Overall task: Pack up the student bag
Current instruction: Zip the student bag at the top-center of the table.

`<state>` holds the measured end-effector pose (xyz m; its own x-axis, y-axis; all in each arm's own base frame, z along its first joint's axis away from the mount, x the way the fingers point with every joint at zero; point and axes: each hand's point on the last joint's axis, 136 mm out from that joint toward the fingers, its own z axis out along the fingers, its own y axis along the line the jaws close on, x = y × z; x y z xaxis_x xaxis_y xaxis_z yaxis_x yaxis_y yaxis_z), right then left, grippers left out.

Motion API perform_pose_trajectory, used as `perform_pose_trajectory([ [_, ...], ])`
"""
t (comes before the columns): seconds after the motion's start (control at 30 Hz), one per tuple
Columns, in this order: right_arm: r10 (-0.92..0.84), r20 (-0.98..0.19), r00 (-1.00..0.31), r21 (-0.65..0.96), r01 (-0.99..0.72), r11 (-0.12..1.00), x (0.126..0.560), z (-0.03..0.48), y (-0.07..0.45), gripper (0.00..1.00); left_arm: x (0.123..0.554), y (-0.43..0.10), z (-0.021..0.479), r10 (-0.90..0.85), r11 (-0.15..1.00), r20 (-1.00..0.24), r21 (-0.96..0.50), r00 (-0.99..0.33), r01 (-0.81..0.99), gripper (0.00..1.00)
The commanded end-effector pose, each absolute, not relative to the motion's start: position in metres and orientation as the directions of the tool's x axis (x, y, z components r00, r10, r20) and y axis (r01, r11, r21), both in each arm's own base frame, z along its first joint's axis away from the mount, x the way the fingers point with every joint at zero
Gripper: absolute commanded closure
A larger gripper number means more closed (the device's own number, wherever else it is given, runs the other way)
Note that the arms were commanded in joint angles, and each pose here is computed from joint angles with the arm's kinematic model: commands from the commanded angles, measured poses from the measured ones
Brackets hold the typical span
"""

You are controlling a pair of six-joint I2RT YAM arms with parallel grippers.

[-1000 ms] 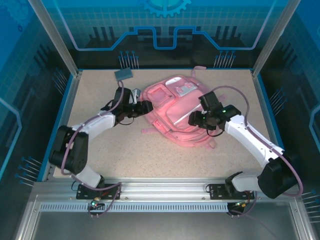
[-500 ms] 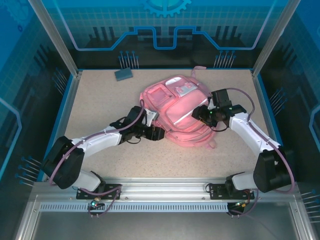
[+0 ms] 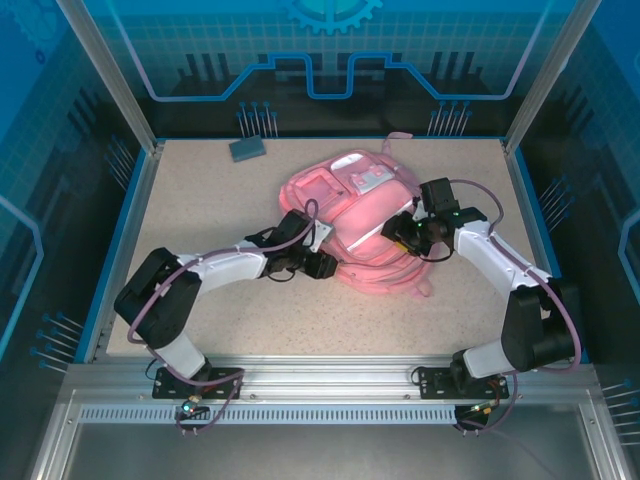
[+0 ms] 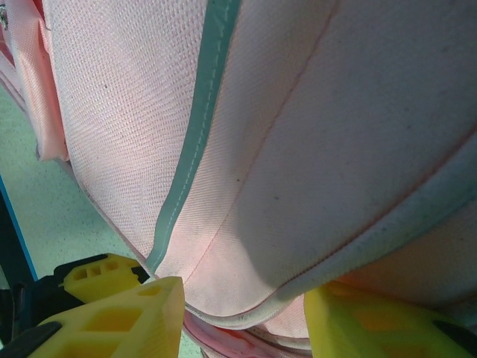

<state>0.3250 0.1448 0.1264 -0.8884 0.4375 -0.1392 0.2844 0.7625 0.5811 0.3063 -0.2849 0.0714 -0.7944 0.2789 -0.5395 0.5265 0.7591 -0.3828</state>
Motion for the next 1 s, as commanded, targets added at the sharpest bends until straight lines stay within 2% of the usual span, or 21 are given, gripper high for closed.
perform_pose_trajectory([
  [0.0,0.441,-0.130,-0.888,0.607,0.280,0.744,0.330,0.130,0.147,0.54,0.308,-0.294,0.069,0.333,0.730,-0.540,-0.371,-0.773,0.574,0.60],
  [0.3,0.439,-0.125,-0.890,0.605,0.283,0.744,0.330,0.129,0.148,0.54,0.287,-0.301,0.064,0.413,0.651,-0.501,-0.422,-0.761,0.631,0.60],
  [0.57,0.437,-0.117,-0.892,0.612,0.281,0.739,0.330,0.128,0.150,0.54,0.299,-0.309,0.062,0.410,0.647,-0.518,-0.415,-0.751,0.640,0.75],
  [0.8,0.421,-0.110,-0.901,0.628,0.265,0.732,0.328,0.129,0.157,0.54,0.305,-0.305,0.086,0.389,0.648,-0.602,-0.359,-0.697,0.672,0.99],
  [0.97,0.400,-0.109,-0.910,0.627,0.249,0.738,0.325,0.128,0.165,0.53,0.297,-0.296,0.099,0.381,0.647,-0.637,-0.333,-0.670,0.686,1.00],
])
